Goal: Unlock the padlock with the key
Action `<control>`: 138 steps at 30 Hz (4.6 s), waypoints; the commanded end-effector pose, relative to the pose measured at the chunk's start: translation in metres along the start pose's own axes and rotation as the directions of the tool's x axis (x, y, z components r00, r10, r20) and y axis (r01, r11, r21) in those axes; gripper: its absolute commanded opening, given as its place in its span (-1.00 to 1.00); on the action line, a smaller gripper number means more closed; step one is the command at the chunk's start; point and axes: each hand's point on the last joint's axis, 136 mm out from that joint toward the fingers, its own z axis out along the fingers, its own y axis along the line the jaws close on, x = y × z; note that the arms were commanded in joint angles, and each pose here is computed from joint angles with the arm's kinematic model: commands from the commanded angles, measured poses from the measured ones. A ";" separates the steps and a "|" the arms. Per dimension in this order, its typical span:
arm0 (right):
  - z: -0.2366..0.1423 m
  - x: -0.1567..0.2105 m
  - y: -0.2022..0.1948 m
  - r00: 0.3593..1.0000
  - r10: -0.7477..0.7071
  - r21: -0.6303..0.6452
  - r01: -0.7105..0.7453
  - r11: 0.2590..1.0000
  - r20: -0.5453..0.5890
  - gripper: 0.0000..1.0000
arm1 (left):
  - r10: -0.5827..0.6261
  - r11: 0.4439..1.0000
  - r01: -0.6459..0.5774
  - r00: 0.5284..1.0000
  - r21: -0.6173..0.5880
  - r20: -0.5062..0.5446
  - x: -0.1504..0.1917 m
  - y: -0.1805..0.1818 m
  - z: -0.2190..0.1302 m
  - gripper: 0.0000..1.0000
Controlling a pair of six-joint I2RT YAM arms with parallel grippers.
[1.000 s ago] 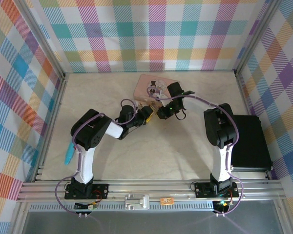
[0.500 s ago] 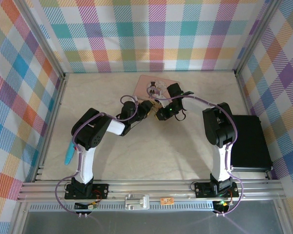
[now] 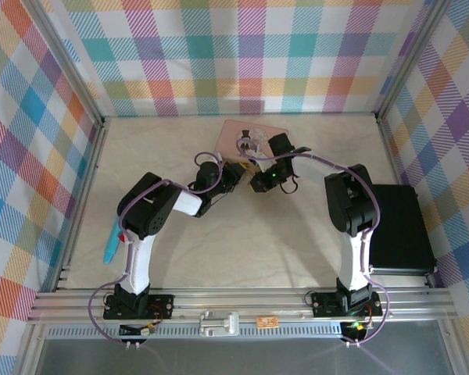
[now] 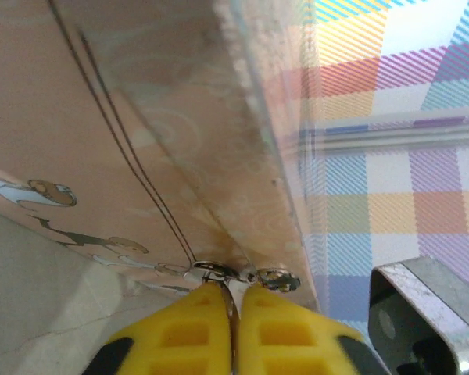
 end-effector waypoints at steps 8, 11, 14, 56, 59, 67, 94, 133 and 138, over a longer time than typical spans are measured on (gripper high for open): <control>-0.013 -0.012 0.019 0.996 0.065 -0.046 -0.062 0.997 0.066 -0.63 | 0.003 0.999 -0.003 1.000 -0.053 -0.011 0.012 0.024 -0.001 -1.00; -0.026 -0.014 0.021 0.980 0.157 -0.028 -0.155 0.988 0.119 -0.25 | 0.000 0.999 0.000 1.000 -0.048 0.000 0.011 0.025 -0.002 -1.00; -0.045 -0.014 0.020 0.957 0.230 0.017 -0.236 0.972 0.176 -0.13 | 0.001 0.999 -0.001 1.000 -0.042 0.016 0.009 0.025 -0.003 -1.00; -0.070 -0.010 -0.127 0.375 0.631 0.106 -0.901 0.421 0.679 0.26 | -0.079 0.996 0.085 0.940 -0.002 0.331 -0.026 0.018 -0.025 -1.00; -0.072 -0.008 -0.127 0.362 0.631 0.104 -0.908 0.406 0.686 0.24 | -0.088 0.995 0.098 0.928 -0.009 0.363 -0.030 0.022 -0.028 -1.00; -0.071 0.001 -0.120 0.334 0.625 0.107 -0.922 0.372 0.705 0.21 | -0.101 0.995 0.100 0.865 0.029 0.492 -0.043 0.017 -0.042 -1.00; -0.132 -0.063 -0.066 0.611 0.396 0.202 -0.682 0.703 0.685 0.41 | -0.095 0.995 0.096 0.963 0.007 0.254 -0.016 0.014 -0.071 -1.00; -0.186 0.074 -0.055 0.879 0.135 0.583 -0.412 0.700 0.458 0.75 | 0.230 0.852 -0.366 0.904 -0.374 -0.360 0.063 0.047 -0.061 -0.12; -0.193 0.076 -0.082 0.866 0.116 0.611 -0.432 0.664 0.486 0.77 | 0.307 0.819 -0.419 0.897 -0.392 -0.319 0.045 0.027 -0.072 0.56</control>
